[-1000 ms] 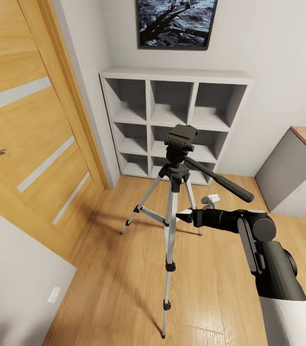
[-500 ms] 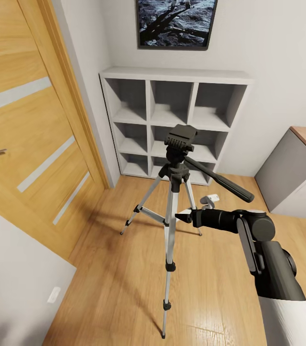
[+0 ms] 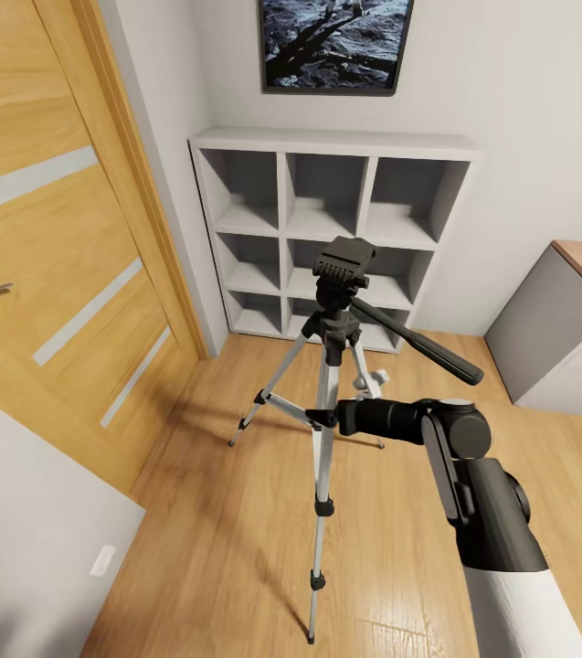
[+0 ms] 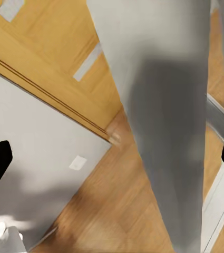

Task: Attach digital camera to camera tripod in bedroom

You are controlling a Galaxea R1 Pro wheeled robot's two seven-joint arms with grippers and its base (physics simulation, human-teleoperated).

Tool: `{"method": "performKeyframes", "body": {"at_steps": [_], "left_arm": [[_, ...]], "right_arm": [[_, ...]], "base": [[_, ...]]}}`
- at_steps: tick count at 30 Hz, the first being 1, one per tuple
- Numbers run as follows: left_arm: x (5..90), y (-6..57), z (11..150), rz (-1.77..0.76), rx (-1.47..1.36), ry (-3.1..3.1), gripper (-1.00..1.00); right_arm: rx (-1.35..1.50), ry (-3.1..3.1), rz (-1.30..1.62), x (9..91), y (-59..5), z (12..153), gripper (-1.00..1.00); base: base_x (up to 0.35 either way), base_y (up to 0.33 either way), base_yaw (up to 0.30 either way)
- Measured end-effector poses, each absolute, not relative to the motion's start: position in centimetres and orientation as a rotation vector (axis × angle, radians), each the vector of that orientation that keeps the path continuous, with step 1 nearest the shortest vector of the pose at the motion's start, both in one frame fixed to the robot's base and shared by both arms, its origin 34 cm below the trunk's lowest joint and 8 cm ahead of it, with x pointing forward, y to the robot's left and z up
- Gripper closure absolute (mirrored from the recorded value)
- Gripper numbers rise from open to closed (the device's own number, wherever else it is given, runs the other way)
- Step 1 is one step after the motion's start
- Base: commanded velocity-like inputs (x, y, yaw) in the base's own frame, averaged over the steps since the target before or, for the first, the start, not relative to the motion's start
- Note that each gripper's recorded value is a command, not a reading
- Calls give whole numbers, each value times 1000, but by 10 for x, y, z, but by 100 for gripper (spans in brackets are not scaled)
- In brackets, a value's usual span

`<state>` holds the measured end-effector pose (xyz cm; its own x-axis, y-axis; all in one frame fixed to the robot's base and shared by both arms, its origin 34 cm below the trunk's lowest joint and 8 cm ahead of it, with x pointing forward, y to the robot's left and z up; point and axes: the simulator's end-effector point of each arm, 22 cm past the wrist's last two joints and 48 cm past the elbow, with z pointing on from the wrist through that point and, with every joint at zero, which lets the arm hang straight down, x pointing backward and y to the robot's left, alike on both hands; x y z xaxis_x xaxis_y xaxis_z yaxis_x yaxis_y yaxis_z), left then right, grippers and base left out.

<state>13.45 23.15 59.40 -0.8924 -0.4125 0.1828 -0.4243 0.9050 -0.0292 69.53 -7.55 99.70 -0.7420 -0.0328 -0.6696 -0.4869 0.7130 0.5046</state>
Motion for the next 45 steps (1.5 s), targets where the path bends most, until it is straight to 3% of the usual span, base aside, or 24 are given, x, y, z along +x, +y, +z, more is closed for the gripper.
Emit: {"method": "performKeyframes", "body": {"at_steps": [45], "left_arm": [[134, 231, 594, 102, 641, -2897, 100]], "right_arm": [[-278, 2215, 632, 735, -90, 997, -100]], "base": [[0, 0, 0]]}}
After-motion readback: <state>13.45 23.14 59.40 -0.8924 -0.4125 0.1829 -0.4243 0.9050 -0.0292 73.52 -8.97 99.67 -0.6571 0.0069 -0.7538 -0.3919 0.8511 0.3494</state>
